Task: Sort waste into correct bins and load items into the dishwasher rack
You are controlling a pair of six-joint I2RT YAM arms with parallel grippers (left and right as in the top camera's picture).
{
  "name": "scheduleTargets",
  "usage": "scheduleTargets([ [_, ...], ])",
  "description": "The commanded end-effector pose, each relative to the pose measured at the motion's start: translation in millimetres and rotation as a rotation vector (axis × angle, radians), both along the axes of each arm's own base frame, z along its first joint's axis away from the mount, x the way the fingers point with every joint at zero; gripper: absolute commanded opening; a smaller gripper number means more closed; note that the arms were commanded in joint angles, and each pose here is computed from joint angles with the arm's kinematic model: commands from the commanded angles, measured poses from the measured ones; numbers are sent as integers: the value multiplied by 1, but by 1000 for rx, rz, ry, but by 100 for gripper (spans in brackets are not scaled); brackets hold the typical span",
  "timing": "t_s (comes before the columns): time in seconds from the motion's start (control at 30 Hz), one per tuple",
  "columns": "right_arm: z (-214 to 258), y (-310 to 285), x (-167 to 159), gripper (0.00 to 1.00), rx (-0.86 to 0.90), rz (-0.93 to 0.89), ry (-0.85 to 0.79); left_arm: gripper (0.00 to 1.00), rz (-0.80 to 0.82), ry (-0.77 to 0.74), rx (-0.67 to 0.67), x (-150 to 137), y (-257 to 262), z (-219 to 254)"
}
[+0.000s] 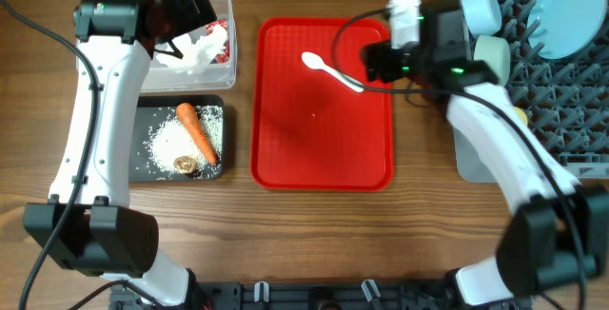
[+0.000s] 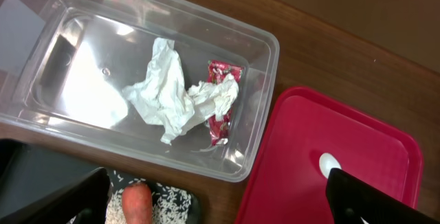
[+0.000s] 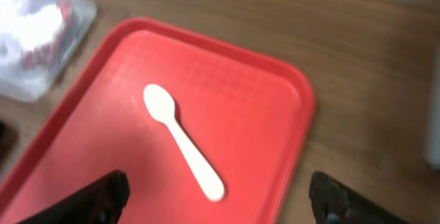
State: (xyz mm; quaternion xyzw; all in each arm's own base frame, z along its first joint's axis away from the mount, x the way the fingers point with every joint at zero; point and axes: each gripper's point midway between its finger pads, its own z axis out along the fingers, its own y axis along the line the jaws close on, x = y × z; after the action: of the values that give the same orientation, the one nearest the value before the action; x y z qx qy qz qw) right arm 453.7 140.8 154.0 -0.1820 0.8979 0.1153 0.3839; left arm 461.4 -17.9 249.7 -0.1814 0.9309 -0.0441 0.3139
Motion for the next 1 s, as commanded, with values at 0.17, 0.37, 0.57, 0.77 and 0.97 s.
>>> scheduleTargets([
  [0.17, -74, 44, 31, 85, 4, 237, 10, 100, 21, 0, -2, 1, 3, -1],
  [0.37, -109, 64, 22, 84, -29, 335, 52, 100, 21, 1, -2, 1, 3, -2],
  [0.57, -138, 73, 16, 70, -56, 350, 97, 100, 21, 1, -2, 1, 3, -2],
  [0.77, -175, 64, 19, 64, -108, 310, 132, 100, 21, 1, -2, 1, 3, -2],
  [0.97, -180, 64, 18, 52, -109, 310, 140, 100, 21, 0, -2, 1, 3, -1],
])
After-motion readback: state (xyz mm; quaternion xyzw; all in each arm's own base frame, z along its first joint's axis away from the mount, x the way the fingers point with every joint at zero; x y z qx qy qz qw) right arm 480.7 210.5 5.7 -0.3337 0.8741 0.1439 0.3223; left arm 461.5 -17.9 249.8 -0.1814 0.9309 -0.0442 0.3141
